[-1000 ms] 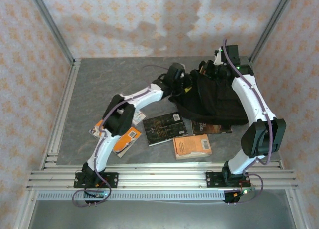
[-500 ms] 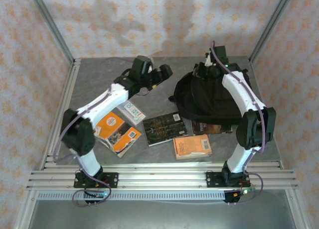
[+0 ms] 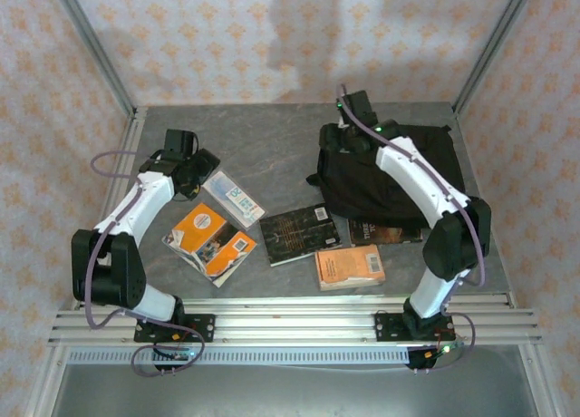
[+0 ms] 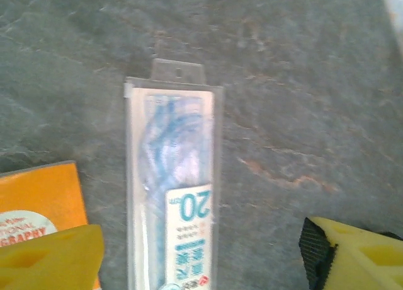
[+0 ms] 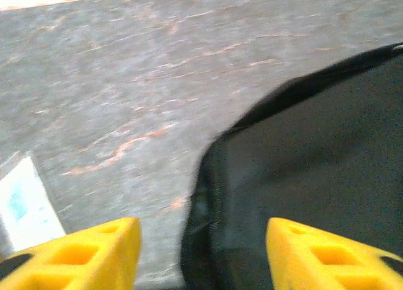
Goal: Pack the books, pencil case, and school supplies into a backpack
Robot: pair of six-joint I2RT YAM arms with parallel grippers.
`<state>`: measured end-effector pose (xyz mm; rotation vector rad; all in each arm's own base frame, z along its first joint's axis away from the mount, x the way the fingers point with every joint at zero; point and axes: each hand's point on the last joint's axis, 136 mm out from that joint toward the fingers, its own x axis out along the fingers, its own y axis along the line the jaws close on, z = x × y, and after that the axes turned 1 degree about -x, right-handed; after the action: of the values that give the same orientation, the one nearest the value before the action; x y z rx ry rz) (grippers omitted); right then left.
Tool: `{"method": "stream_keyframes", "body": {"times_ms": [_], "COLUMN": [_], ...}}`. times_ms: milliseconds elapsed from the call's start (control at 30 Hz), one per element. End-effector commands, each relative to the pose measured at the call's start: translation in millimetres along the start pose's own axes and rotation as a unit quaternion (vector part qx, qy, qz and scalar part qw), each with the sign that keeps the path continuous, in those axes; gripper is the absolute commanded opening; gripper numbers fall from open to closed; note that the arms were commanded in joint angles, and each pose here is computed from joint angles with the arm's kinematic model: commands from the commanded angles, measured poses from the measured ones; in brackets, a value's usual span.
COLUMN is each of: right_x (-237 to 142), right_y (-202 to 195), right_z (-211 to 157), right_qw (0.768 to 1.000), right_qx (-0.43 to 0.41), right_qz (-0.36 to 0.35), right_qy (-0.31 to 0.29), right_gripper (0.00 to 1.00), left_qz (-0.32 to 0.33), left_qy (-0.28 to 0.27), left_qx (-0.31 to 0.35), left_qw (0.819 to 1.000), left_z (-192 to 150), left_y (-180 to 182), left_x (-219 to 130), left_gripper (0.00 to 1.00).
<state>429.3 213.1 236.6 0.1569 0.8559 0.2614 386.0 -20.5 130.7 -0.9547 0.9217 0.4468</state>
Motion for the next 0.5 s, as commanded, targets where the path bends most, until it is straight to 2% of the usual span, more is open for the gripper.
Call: {"method": "stream_keyframes", "body": {"times_ms": [0,67,167,333,467], "right_x": [26.1,52.0,88.2,134.6,156.2], "right_y": [62.9,90.2,116.7,139.7,159.8], "right_z": [-22.6,-42.3,-70.8,-103.3,-122.2], "right_qw": [0.993,0.982,0.967,0.950,0.934], "right_qx": [-0.013,0.004,0.002,-0.003,-0.001], "right_qz": [0.107,0.155,0.185,0.198,0.226], "right_qy": [0.057,0.112,0.175,0.241,0.275], "right_gripper": [0.48,0.44,0.43,0.44,0.44], "left_qz": [-0.003,-0.009,0.000,0.014,0.036], "left_qy": [0.023,0.039,0.053,0.072,0.080], "left_qx": [-0.027,-0.035,-0.040,-0.050,-0.054], "left_qw": [0.999,0.999,0.998,0.996,0.995], "left_z": [-5.2,-11.2,-17.5,-27.7,-34.9], "left_y": [5.8,5.6,12.4,24.8,38.5], "left_x": [27.1,41.6,58.4,74.7,86.1], "left_gripper": [0.69,0.59,0.48,0.43,0.42]}}
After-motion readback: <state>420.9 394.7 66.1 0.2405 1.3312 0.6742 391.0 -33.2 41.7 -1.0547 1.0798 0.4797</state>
